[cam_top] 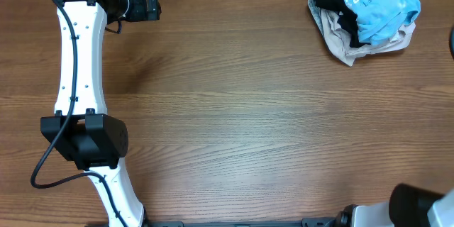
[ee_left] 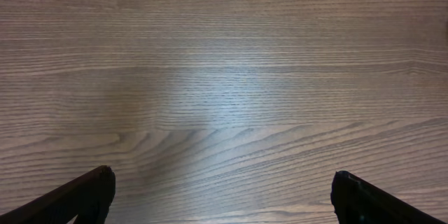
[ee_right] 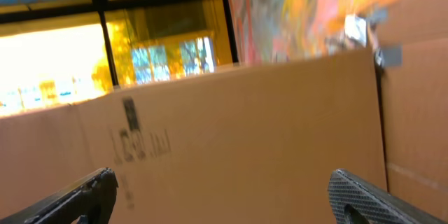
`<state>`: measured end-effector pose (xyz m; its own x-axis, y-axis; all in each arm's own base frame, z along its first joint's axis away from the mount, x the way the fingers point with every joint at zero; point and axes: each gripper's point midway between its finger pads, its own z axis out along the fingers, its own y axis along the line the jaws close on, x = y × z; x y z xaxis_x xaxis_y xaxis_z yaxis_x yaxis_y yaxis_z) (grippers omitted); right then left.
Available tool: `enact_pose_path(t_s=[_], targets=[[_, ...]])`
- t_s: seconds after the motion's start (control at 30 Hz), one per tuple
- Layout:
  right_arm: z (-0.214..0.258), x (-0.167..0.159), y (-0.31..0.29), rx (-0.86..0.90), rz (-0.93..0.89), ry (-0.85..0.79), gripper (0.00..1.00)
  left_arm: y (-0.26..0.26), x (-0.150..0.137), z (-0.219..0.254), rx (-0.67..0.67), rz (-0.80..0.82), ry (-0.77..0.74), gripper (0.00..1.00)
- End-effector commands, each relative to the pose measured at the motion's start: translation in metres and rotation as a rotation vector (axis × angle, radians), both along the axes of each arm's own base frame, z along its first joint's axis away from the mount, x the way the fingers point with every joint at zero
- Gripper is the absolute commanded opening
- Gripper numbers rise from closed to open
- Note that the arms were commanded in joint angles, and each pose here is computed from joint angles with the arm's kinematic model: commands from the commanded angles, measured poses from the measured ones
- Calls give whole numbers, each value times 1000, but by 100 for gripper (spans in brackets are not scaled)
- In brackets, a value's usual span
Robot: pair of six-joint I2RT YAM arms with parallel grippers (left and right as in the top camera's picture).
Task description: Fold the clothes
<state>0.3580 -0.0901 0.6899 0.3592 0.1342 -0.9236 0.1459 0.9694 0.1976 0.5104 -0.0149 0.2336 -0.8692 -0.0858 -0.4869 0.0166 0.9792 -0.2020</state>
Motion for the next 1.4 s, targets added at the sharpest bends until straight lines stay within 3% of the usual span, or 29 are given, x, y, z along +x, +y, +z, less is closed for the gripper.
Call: enact_pose_path(t_s=[0.0, 0.17, 0.4, 0.77, 1.37], targets=[[-40, 45, -11, 32, -1, 114, 100, -2, -1, 3, -2, 8, -5, 100], [-87, 47, -15, 80, -22, 306, 100, -3, -1, 3, -2, 8, -5, 100], [-128, 18, 6, 117, -17, 489, 100, -2, -1, 3, -2, 8, -5, 100], [-179, -16, 32, 103, 31, 491, 100, -3, -1, 3, -2, 8, -5, 100], [-381, -109, 76, 51, 206, 299, 100, -3, -1, 3, -2, 8, -5, 100]])
